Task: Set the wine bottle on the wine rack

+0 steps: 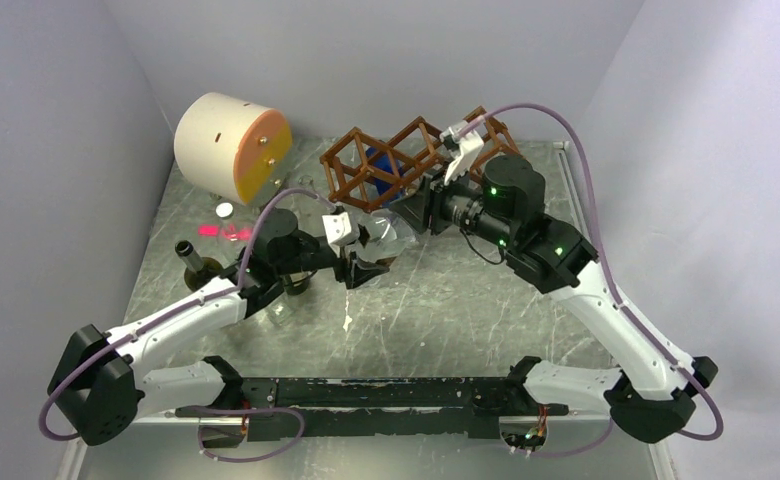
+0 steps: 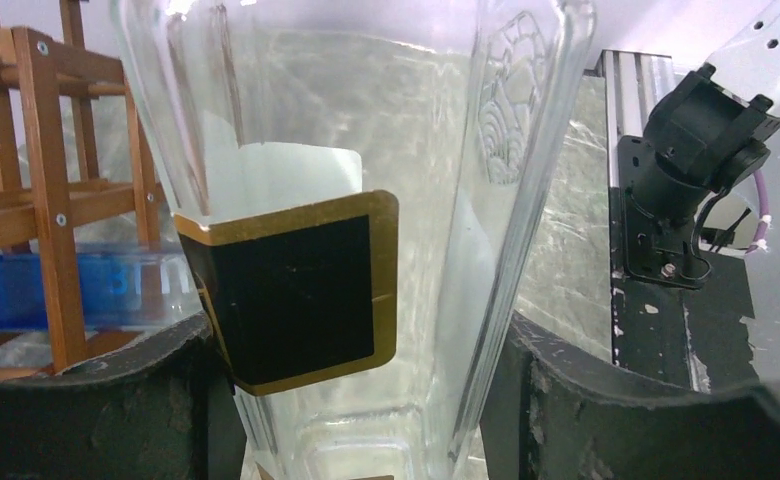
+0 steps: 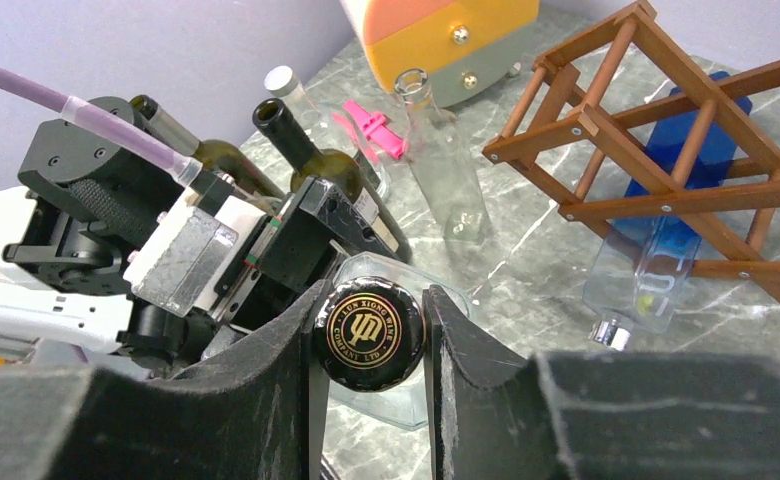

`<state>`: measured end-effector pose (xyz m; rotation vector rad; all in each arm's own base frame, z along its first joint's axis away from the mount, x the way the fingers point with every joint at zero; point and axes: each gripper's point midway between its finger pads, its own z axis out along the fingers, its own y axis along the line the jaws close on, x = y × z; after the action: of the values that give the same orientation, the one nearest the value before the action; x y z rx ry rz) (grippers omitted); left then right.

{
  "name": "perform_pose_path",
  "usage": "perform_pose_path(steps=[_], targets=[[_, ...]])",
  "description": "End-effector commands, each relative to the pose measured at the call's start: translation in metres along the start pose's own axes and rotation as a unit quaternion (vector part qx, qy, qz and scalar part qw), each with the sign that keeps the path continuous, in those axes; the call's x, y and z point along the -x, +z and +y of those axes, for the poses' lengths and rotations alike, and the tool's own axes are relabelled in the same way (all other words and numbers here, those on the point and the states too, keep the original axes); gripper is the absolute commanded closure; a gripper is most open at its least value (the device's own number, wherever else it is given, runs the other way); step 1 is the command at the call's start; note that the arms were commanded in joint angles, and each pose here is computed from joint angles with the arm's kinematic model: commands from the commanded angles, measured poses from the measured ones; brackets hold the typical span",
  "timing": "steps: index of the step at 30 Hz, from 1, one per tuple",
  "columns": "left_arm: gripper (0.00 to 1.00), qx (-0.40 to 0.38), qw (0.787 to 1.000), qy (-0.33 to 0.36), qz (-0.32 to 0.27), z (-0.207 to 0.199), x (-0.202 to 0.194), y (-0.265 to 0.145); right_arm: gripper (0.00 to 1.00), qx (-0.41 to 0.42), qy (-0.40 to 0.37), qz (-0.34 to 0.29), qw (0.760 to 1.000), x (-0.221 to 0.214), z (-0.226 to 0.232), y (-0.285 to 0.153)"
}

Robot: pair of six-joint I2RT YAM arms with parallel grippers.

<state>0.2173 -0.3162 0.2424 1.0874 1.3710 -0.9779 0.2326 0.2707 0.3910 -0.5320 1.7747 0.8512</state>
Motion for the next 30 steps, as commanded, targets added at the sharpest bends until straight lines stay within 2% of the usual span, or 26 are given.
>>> perform_pose_path(steps=[1,4,5,7,11,16,23,30], targets=[[0.93,-0.001,0.994,0.099,-0.054,0.003,0.034,0.006,0.87,0.043,0.016,-0.073,0.996,0.043,0.026,-0.029],[0.93,0.009,0.986,0.152,-0.062,0.011,0.048,0.007,0.51,0.030,0.010,-0.065,0.997,0.037,0.021,-0.041],[0.93,0.015,0.984,0.169,-0.063,0.014,0.054,0.007,0.42,0.028,0.009,-0.066,0.997,0.037,0.021,-0.045],[0.93,0.010,0.977,0.204,-0.055,0.017,0.059,0.009,0.33,0.030,-0.003,-0.066,0.997,0.039,0.022,-0.054],[0.93,-0.006,0.966,0.259,-0.009,0.028,0.066,0.018,0.29,0.019,-0.020,-0.072,0.997,0.059,0.025,-0.070],[0.93,0.028,0.940,0.338,-0.035,0.046,0.106,0.022,0.28,-0.014,-0.029,-0.062,0.998,0.072,0.017,-0.074],[0.93,0.061,0.907,0.416,-0.003,0.065,0.121,0.018,0.27,-0.089,-0.022,-0.064,0.994,0.077,-0.007,-0.081],[0.93,0.095,0.854,0.510,0.022,0.077,0.141,0.015,0.25,-0.142,-0.063,-0.014,0.988,0.068,-0.029,-0.070]])
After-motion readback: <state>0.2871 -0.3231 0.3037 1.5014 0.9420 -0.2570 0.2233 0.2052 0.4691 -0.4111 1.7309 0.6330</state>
